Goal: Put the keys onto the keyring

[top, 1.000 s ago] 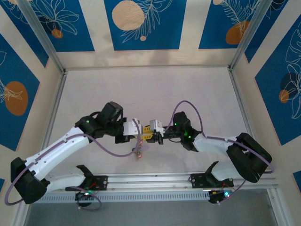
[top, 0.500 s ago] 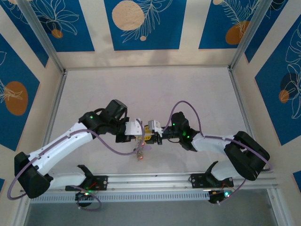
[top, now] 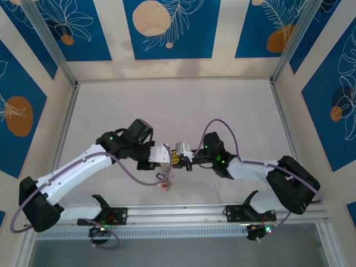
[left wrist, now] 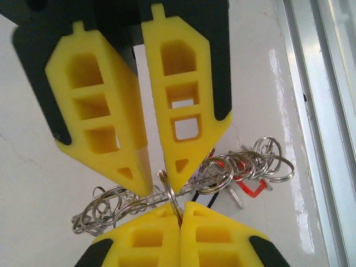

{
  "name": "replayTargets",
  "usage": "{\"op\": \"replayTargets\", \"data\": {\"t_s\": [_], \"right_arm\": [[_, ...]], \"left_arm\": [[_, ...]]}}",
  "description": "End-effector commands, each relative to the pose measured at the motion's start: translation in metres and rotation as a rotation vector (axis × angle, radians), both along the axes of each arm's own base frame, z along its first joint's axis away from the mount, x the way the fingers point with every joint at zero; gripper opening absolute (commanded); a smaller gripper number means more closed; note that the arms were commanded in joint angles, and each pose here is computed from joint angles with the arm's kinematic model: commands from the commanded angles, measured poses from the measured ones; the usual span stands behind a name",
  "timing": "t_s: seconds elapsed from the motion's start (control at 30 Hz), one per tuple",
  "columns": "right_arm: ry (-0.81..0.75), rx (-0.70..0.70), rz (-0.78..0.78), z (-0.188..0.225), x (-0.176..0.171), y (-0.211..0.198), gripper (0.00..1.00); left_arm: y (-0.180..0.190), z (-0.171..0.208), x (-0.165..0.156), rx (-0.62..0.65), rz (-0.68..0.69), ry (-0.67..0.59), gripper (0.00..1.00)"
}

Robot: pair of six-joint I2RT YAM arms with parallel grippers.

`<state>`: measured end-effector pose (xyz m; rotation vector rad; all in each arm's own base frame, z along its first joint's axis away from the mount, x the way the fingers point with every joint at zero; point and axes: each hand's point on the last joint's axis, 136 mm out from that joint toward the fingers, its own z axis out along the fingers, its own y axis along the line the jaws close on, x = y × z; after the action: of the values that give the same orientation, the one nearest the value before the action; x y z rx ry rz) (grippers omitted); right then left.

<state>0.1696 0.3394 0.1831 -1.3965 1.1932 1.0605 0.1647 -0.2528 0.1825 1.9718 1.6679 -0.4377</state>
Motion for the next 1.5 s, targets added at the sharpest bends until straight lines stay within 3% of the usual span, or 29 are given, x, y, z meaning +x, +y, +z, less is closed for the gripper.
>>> {"op": "replayTargets", "data": {"t_s": [0.0, 0.63, 0.93, 1.07, 1.33, 1.47], "right_arm": [[-0.023, 0.014, 0.029, 0.006, -0.006, 0.001, 0.16], [-0.001, -0.045, 0.025, -0.006, -0.008, 0.004, 0.20], [0.004, -0.033, 0.055, 0.000, -0.012, 0.006, 0.00], [0.003, 0.013, 0.043, 0.009, -0.010, 0.006, 0.00], [0.019, 0.090, -0.004, 0.017, -0.001, -0.005, 0.00], [0.017, 0.100, -0.004, 0.019, -0.001, -0.008, 0.00]], "left_arm": [[-0.006, 0.011, -0.002, -0.012, -0.042, -0.024, 0.00], [-0.004, 0.020, -0.001, -0.038, -0.037, -0.067, 0.00], [-0.008, 0.021, 0.001, -0.051, -0.038, -0.065, 0.00], [-0.007, 0.023, 0.005, -0.091, -0.002, -0.083, 0.21], [0.010, 0.019, 0.009, -0.194, 0.142, -0.138, 0.28], [0.008, 0.020, 0.007, -0.305, 0.188, -0.136, 0.32]]}}
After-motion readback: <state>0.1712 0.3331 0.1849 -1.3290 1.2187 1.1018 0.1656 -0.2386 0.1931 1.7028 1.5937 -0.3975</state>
